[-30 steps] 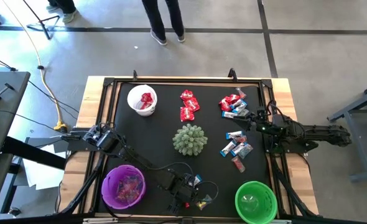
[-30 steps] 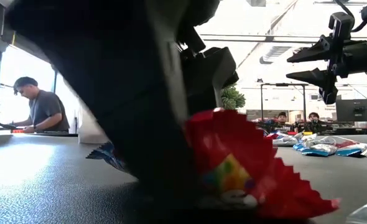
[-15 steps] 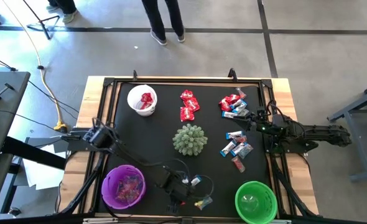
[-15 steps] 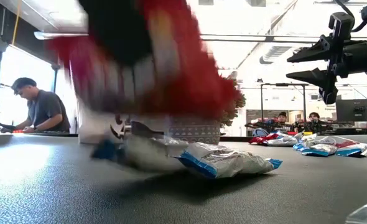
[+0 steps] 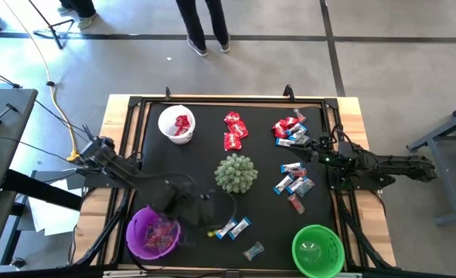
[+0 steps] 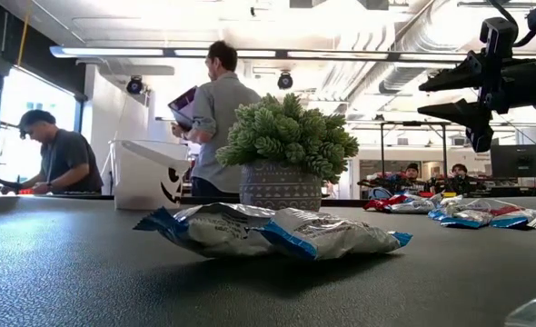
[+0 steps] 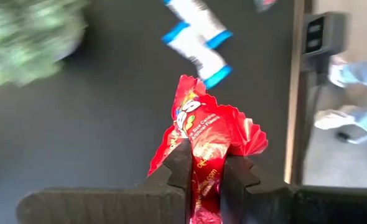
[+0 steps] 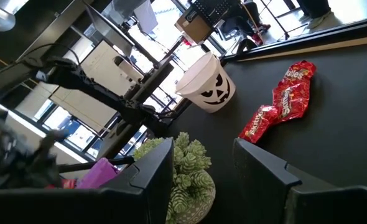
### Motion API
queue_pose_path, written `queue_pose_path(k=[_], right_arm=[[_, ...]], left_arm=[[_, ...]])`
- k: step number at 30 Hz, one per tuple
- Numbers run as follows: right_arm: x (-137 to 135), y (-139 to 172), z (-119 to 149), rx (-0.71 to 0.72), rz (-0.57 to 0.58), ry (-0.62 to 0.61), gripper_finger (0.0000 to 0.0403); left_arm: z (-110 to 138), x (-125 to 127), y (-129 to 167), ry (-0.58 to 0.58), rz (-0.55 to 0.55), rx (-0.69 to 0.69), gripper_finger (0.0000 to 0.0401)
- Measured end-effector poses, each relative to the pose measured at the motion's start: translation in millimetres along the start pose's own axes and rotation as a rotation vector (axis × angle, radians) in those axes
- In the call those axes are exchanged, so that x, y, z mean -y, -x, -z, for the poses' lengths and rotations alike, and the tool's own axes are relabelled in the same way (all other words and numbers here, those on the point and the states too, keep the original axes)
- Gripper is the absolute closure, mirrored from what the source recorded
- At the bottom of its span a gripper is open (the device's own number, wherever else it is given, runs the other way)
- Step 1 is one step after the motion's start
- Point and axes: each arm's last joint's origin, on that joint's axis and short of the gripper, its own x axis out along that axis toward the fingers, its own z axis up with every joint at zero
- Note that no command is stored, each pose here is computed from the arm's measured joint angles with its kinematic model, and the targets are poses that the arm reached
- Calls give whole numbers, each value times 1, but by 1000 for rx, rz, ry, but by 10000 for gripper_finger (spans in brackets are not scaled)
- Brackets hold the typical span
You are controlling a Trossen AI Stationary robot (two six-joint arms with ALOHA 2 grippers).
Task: Organize candy in baskets
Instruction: Put the red candy into the white bucket
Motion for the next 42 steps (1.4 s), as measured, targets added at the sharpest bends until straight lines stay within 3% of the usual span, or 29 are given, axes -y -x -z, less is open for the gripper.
queue_pose_path(k=[8, 12, 15, 21, 27, 32, 37, 42], right_arm=[[0, 0, 0, 0, 0, 0, 240], [0, 0, 0, 0, 0, 0, 240], [0, 0, 0, 0, 0, 0, 240], [0, 0, 0, 0, 0, 0, 240], [0, 0, 0, 0, 0, 0, 240], [0, 0, 0, 0, 0, 0, 240], [0, 0, 0, 0, 0, 0, 240], [0, 0, 0, 0, 0, 0, 240]], left_arm=[[26, -42, 46, 22, -242, -23, 366], [28, -71, 48, -3, -403, -1, 366], [28, -100, 39, 39, -456, -40, 366], [27, -170, 16, 173, -404, -91, 366], [22, -244, 9, 317, -299, 29, 366], [29, -301, 13, 526, -267, 101, 366], [38, -328, 15, 671, -259, 125, 366], [50, -339, 18, 718, -362, 56, 366]])
